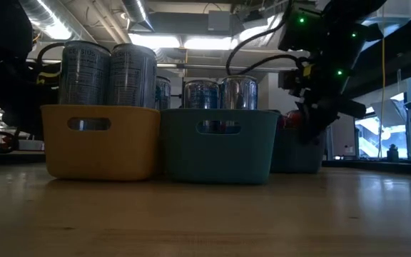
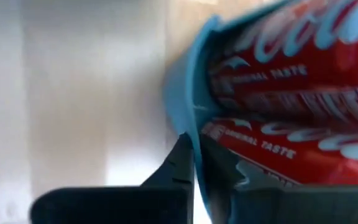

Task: Sort soda cans
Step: Move the blue bin to the center of the table beside the green bin

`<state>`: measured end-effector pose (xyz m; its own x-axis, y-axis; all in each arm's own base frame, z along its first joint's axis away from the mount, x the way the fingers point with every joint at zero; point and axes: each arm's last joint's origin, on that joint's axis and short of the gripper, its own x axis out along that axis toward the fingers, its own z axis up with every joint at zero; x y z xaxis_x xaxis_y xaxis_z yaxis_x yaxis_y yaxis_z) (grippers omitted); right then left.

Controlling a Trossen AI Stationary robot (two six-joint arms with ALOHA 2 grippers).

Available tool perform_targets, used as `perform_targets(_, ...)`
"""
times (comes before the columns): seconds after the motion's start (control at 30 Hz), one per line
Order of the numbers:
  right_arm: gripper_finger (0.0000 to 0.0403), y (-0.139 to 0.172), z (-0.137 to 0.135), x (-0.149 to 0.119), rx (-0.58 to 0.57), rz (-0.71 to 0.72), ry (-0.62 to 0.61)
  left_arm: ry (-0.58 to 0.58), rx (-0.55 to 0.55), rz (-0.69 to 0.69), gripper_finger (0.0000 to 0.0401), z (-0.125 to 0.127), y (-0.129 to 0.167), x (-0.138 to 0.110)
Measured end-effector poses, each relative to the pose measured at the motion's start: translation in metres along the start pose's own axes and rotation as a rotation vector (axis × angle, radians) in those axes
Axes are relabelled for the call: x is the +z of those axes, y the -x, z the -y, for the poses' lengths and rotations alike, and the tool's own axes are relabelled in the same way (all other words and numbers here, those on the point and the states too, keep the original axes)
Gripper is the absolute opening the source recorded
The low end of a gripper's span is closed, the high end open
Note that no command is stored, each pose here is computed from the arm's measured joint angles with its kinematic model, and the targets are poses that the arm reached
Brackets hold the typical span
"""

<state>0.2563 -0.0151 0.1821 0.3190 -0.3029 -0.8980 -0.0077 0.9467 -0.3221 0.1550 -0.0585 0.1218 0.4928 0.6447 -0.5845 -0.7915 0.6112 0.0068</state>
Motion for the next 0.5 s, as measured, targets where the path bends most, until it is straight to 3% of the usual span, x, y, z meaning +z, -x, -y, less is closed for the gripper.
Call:
perform_targets(0.13, 0.0004, 0.003, 0.0, 0.004, 0.065, 0.026, -0.059, -0.001, 0.0, 0.0, 0.0177, 0.0, 0.0, 0.0)
perform_targets(0.5, 0.0004, 0.01, -0.006, 0.013, 0.208, 0.048, -0.153, -0.031, 0.001, 0.0, 0.0177, 0.0, 0.0, 0.0)
